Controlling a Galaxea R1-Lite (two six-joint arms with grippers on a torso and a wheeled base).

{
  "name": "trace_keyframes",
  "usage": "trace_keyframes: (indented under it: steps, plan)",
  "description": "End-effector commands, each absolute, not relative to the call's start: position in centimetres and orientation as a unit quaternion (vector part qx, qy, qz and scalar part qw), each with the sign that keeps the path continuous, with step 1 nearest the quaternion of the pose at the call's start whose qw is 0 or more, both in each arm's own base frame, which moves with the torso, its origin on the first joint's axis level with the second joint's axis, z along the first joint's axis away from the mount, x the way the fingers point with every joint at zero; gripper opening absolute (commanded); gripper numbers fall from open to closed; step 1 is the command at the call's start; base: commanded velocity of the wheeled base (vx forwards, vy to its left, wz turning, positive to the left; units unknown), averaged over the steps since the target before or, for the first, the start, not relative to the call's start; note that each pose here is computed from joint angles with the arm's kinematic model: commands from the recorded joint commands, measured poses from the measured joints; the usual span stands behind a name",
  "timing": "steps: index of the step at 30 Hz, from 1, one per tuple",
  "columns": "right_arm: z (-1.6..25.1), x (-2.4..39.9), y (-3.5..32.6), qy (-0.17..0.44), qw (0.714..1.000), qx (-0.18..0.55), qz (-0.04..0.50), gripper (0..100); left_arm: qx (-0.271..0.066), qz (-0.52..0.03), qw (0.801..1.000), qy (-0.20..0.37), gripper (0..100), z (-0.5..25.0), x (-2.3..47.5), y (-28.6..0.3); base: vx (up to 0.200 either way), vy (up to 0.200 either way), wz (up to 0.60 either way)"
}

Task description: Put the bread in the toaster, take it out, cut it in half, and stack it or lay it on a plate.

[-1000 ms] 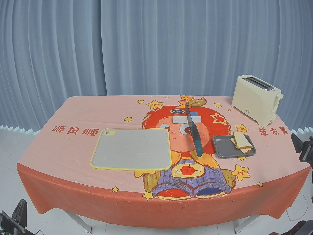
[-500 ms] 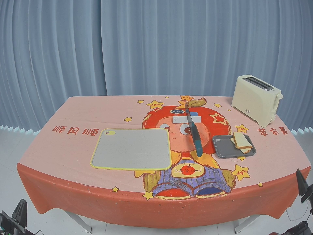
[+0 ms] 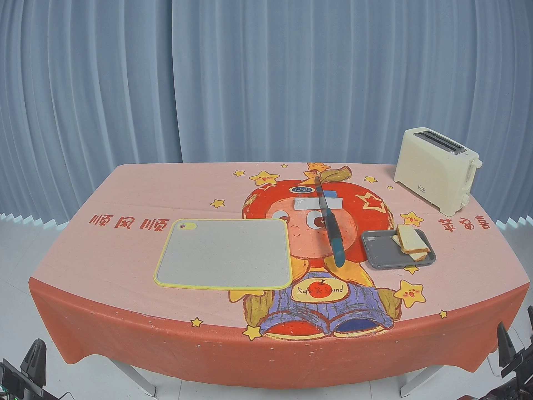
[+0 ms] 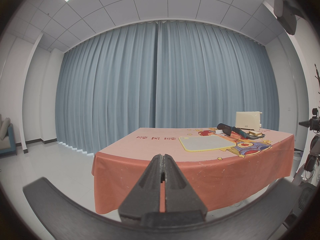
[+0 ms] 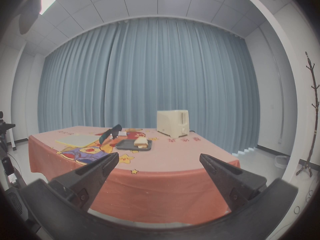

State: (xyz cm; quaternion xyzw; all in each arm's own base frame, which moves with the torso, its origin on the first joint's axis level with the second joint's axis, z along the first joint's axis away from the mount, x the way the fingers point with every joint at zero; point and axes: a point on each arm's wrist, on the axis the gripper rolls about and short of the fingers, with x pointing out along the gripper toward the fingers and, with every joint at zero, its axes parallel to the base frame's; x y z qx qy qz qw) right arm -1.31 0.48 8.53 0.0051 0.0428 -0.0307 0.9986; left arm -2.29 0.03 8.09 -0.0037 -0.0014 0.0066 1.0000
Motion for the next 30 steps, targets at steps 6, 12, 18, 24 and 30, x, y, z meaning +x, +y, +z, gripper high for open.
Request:
trace_keyframes:
  steps: [6, 12, 18, 24, 30]
  plan:
    - [8.29, -1.81, 0.23, 0.003, 0.997, 0.012, 0.08, 100, -0.004, 0.007, 1.0, -0.001, 0, 7.56, -2.28, 0.02, 0.0, 0.0, 0.0]
    - [7.6, -2.28, -0.06, -0.002, 1.0, 0.015, -0.011, 100, -0.004, 0.007, 1.0, -0.001, 0, 7.56, -2.28, 0.02, 0.0, 0.0, 0.0]
    - [7.64, -2.28, -0.05, -0.005, 1.0, 0.017, -0.01, 100, -0.004, 0.008, 1.0, -0.001, 0, 7.56, -2.28, 0.03, 0.0, 0.0, 0.0]
    - [7.66, -2.28, -0.09, -0.006, 1.0, 0.022, -0.017, 100, -0.004, 0.007, 1.0, -0.001, 0, 7.56, -2.28, 0.02, 0.0, 0.0, 0.0]
    - [7.64, -2.28, -0.09, -0.005, 1.0, 0.021, -0.018, 100, -0.004, 0.007, 1.0, -0.001, 0, 7.56, -2.28, 0.02, 0.0, 0.0, 0.0]
